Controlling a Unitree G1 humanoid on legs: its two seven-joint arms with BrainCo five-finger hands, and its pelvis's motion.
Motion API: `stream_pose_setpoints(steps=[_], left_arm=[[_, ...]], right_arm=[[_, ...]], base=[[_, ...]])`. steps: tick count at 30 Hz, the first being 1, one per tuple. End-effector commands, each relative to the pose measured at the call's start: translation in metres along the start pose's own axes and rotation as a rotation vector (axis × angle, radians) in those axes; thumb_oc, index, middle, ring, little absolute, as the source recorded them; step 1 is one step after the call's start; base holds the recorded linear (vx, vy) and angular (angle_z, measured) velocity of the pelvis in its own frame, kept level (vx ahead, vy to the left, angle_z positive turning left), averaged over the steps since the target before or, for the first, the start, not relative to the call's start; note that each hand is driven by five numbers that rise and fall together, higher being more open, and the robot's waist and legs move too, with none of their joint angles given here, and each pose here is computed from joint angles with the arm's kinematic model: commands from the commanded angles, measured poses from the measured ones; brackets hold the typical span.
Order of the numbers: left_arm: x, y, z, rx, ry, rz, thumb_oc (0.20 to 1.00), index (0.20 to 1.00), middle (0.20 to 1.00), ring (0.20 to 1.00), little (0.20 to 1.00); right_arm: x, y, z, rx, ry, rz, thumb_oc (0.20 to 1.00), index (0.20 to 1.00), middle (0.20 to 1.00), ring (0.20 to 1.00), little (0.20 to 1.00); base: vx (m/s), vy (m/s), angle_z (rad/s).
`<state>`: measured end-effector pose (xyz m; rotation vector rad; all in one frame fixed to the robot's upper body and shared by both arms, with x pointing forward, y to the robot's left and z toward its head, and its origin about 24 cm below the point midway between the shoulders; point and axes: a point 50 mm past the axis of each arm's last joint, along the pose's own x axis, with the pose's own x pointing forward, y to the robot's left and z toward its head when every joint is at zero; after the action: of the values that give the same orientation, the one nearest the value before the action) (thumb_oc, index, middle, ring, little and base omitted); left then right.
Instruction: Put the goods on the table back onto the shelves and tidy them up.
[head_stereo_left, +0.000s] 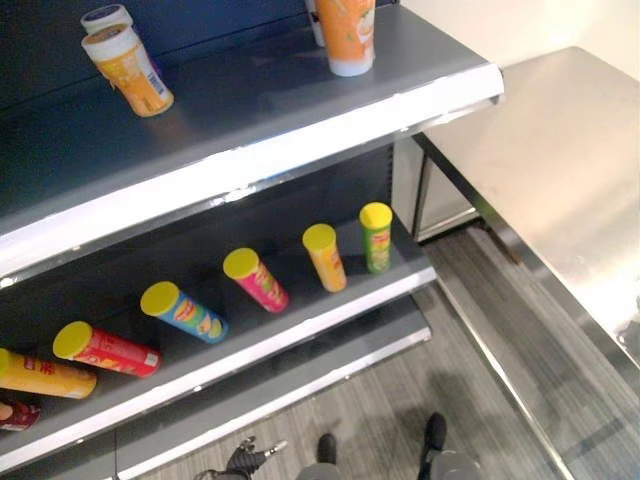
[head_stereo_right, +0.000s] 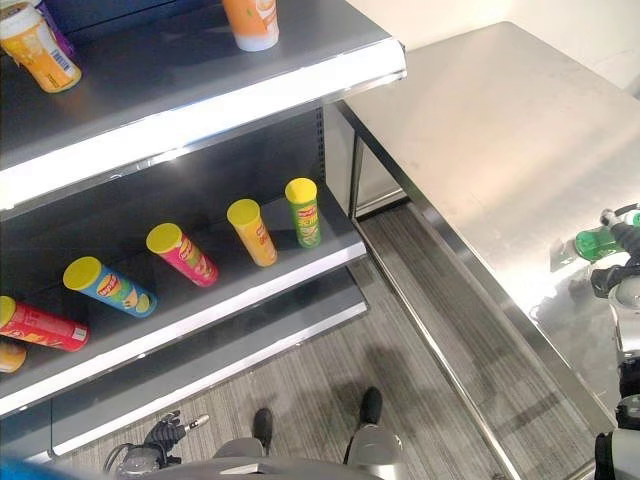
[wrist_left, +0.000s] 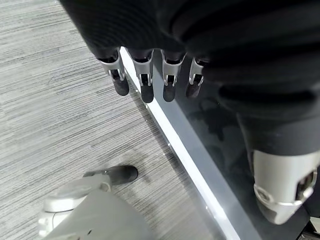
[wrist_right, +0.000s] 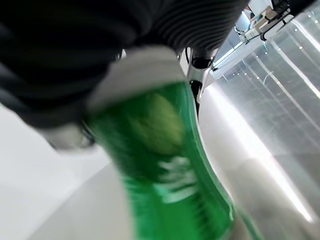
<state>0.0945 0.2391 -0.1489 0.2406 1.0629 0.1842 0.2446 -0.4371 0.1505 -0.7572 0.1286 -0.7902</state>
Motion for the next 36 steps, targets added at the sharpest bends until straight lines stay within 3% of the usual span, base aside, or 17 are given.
stream_pose_setpoints(steps=[1, 8, 12, 13, 17, 26, 36], left_arm=[[0.004, 0.024, 0.009, 0.083, -0.022, 0.057, 1.0, 1.0, 1.0, 1.0, 1.0], [0.005, 0.03, 0.013, 0.066, -0.033, 0.081, 1.0, 1.0, 1.0, 1.0, 1.0], [0.005, 0.033, 0.015, 0.057, -0.041, 0.092, 1.0, 1.0, 1.0, 1.0, 1.0], [0.004, 0.035, 0.015, 0.051, -0.046, 0.1, 1.0, 1.0, 1.0, 1.0, 1.0], [0.003, 0.036, 0.012, 0.027, -0.047, 0.102, 1.0, 1.0, 1.0, 1.0, 1.0], [0.004, 0.033, 0.022, -0.011, -0.087, 0.104, 1.0, 1.0, 1.0, 1.0, 1.0], [0.003, 0.036, 0.016, -0.059, -0.067, 0.125, 1.0, 1.0, 1.0, 1.0, 1.0]], right_arm=[[0.004, -0.011, 0.017, -0.047, -0.079, -0.036, 0.2, 0.2, 0.2, 0.2, 0.2], [0.0, -0.025, 0.036, -0.028, -0.189, -0.106, 0.2, 0.2, 0.2, 0.2, 0.2], [-0.007, -0.037, 0.07, 0.02, -0.357, -0.146, 0.2, 0.2, 0.2, 0.2, 0.2], [-0.016, -0.045, 0.099, 0.055, -0.5, -0.17, 0.2, 0.2, 0.2, 0.2, 0.2], [-0.036, -0.052, 0.146, 0.107, -0.745, -0.177, 0.2, 0.2, 0.2, 0.2, 0.2], [-0.063, -0.066, 0.204, 0.093, -1.03, -0.187, 0.2, 0.2, 0.2, 0.2, 0.2], [-0.075, -0.065, 0.222, 0.043, -1.113, -0.151, 0.2, 0.2, 0.2, 0.2, 0.2]], base=[[0.0, 0.0, 0.0], [0.0, 0.0, 0.0], [0.0, -0.008, 0.0], [-0.01, -0.033, 0.01], [-0.02, -0.074, 0.01], [-0.07, -0.056, 0.34], [-0.01, 0.113, 0.62]])
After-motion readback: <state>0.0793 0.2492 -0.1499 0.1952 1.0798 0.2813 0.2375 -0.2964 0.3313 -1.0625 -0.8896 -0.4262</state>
